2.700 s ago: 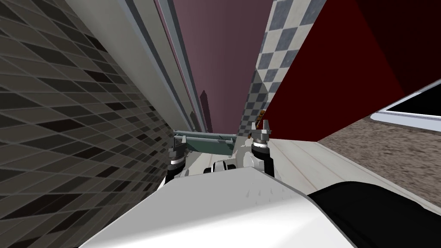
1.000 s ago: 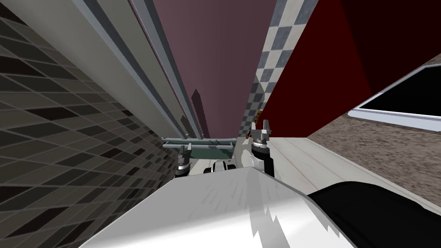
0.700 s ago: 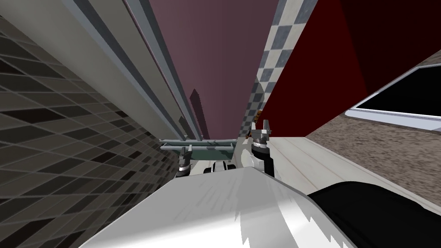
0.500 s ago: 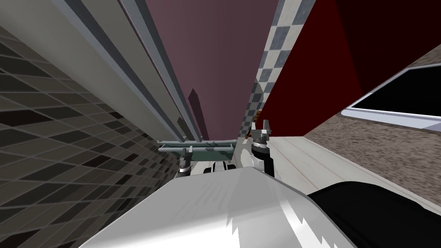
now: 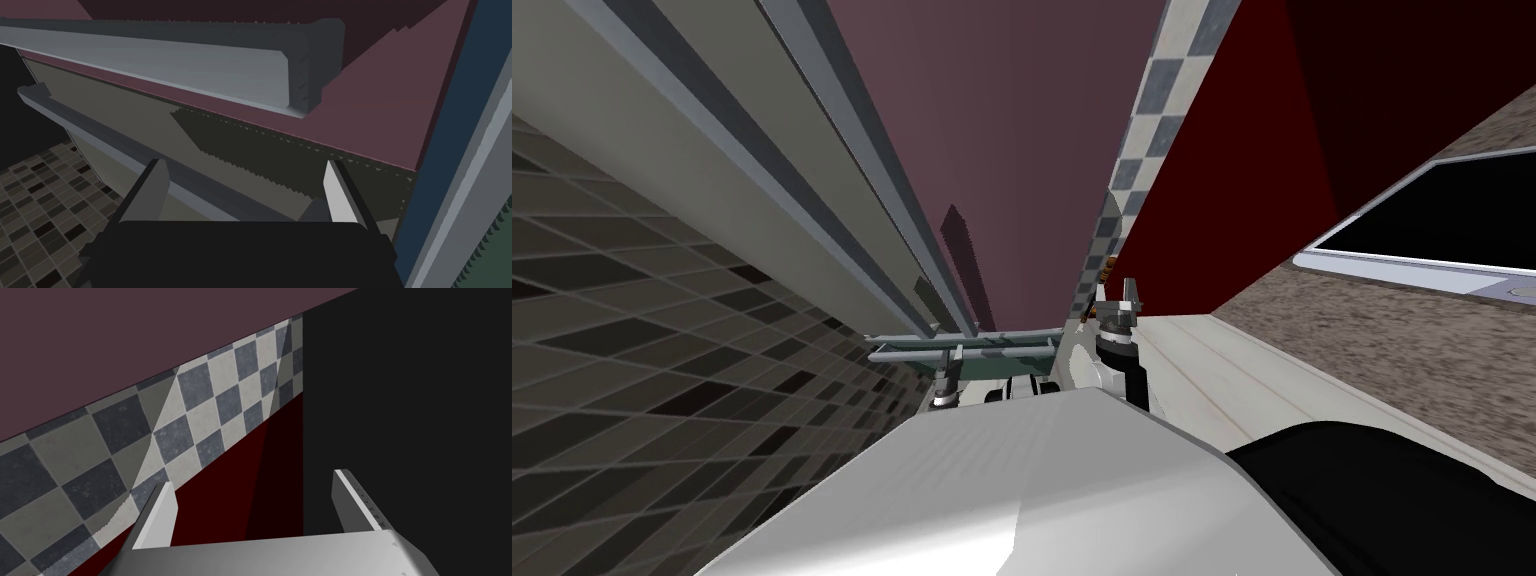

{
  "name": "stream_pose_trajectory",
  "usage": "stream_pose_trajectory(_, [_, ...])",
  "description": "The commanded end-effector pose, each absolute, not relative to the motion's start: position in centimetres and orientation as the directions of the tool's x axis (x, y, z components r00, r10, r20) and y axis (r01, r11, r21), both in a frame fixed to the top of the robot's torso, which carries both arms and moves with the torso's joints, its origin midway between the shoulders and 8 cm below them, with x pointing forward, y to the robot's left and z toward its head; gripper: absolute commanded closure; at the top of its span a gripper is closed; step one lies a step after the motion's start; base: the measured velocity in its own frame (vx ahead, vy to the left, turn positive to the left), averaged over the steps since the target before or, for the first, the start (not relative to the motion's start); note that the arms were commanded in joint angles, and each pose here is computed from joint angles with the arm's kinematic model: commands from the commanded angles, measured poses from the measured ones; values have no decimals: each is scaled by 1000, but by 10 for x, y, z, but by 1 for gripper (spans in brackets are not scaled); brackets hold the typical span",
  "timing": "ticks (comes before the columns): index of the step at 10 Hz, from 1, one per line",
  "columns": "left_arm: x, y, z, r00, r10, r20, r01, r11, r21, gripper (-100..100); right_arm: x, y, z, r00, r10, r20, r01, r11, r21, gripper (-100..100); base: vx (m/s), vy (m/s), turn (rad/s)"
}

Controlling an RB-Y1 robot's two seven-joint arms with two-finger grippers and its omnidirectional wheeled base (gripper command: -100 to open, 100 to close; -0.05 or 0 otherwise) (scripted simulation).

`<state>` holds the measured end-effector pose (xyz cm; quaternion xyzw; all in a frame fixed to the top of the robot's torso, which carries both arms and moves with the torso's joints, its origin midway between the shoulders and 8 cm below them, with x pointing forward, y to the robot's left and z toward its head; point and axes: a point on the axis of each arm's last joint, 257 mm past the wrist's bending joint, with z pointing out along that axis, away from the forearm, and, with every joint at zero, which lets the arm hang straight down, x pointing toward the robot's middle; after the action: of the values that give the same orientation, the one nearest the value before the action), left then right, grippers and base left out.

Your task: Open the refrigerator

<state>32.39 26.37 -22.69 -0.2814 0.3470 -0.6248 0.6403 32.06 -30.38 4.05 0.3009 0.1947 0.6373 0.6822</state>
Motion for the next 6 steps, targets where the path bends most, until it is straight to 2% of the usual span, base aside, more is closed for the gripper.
stream_pose_trajectory(1, [320, 262, -243, -26, -996, -91, 583, 59, -810, -100, 321, -304, 40, 112, 987, 118, -752, 7, 659, 0, 71, 24, -33])
stream_pose_trajectory(6, [309, 254, -263, -33, -996, -79, 568, 46, -822, -100, 321, -304, 41, 112, 987, 118, -752, 7, 659, 0, 45, 10, -42])
